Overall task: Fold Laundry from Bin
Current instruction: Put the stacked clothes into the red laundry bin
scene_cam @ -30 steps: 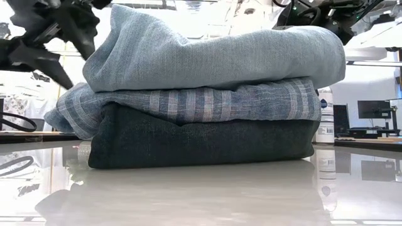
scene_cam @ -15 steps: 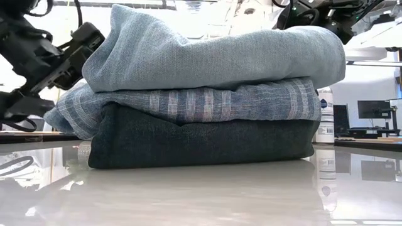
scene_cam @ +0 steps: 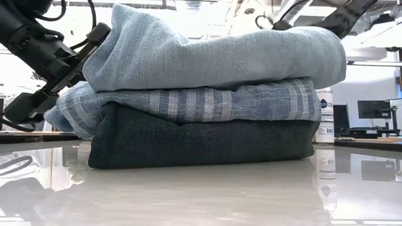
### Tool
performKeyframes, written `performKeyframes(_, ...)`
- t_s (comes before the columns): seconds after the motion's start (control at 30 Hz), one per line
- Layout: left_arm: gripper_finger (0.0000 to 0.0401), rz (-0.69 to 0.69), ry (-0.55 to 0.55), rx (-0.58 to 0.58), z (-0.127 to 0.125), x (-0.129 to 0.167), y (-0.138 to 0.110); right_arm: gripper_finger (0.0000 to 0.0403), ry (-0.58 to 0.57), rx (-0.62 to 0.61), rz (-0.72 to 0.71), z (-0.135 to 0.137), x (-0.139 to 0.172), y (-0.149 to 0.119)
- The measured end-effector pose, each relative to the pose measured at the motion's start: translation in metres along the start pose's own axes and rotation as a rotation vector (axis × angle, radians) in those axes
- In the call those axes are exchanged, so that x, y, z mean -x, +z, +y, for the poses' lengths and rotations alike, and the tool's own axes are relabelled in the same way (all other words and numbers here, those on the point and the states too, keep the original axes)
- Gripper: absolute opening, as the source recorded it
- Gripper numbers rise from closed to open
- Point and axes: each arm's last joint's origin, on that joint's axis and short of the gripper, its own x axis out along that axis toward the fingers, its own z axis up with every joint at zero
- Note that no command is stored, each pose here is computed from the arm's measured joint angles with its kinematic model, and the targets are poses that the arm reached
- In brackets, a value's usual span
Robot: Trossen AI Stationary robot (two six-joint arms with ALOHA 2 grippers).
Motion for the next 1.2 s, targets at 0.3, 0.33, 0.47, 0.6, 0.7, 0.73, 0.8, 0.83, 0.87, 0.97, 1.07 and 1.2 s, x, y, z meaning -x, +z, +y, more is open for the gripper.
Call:
performKeyframes(0.3, 0.0273, -0.036, -0.038, 0.077, -0.003, -0.001, 0.001, 0.0291, 0.048, -0.052, 0.006, 0.002, -0.043, -0.007)
performKeyframes(0.33, 0.0273, -0.043, -0.038, 0.093, -0.002, -0.003, 0.001, 0.0291, 0.038, -0.050, 0.012, 0.002, -0.046, -0.009)
performKeyframes(0.47, 0.0273, -0.045, -0.071, 0.139, -0.003, -0.016, -0.002, 0.0291, 0.026, -0.037, 0.029, 0.002, -0.055, -0.016)
performKeyframes(0.6, 0.0273, -0.035, -0.124, 0.194, 0.000, -0.039, -0.008, 0.0291, 0.027, -0.034, 0.068, 0.000, -0.061, -0.020)
performKeyframes(0.7, 0.0273, -0.016, -0.156, 0.245, 0.007, -0.054, -0.013, 0.0291, 0.038, -0.037, 0.112, -0.003, -0.067, -0.022)
performKeyframes(0.73, 0.0273, -0.008, -0.168, 0.261, 0.008, -0.058, -0.015, 0.0291, 0.051, -0.031, 0.124, -0.004, -0.070, -0.022)
performKeyframes(0.8, 0.0273, 0.002, -0.190, 0.270, 0.011, -0.065, -0.017, 0.0291, 0.076, -0.029, 0.153, -0.007, -0.077, -0.023)
performKeyframes(0.83, 0.0273, 0.004, -0.202, 0.269, 0.012, -0.067, -0.017, 0.0290, 0.088, -0.038, 0.169, -0.009, -0.080, -0.024)
performKeyframes(0.87, 0.0273, 0.003, -0.217, 0.272, 0.012, -0.069, -0.017, 0.0287, 0.091, -0.059, 0.188, -0.011, -0.084, -0.024)
performKeyframes(0.97, 0.0269, -0.027, -0.237, 0.248, 0.012, -0.070, -0.017, 0.0260, 0.106, -0.103, 0.261, -0.018, -0.096, -0.028)
performKeyframes(1.07, 0.0245, -0.077, -0.246, 0.220, 0.011, -0.072, -0.013, 0.0199, 0.154, -0.123, 0.297, -0.018, -0.103, -0.030)
performKeyframes(1.2, 0.0169, -0.121, -0.249, 0.173, 0.005, -0.076, -0.012, 0.0100, 0.179, -0.101, 0.315, -0.012, -0.104, -0.027)
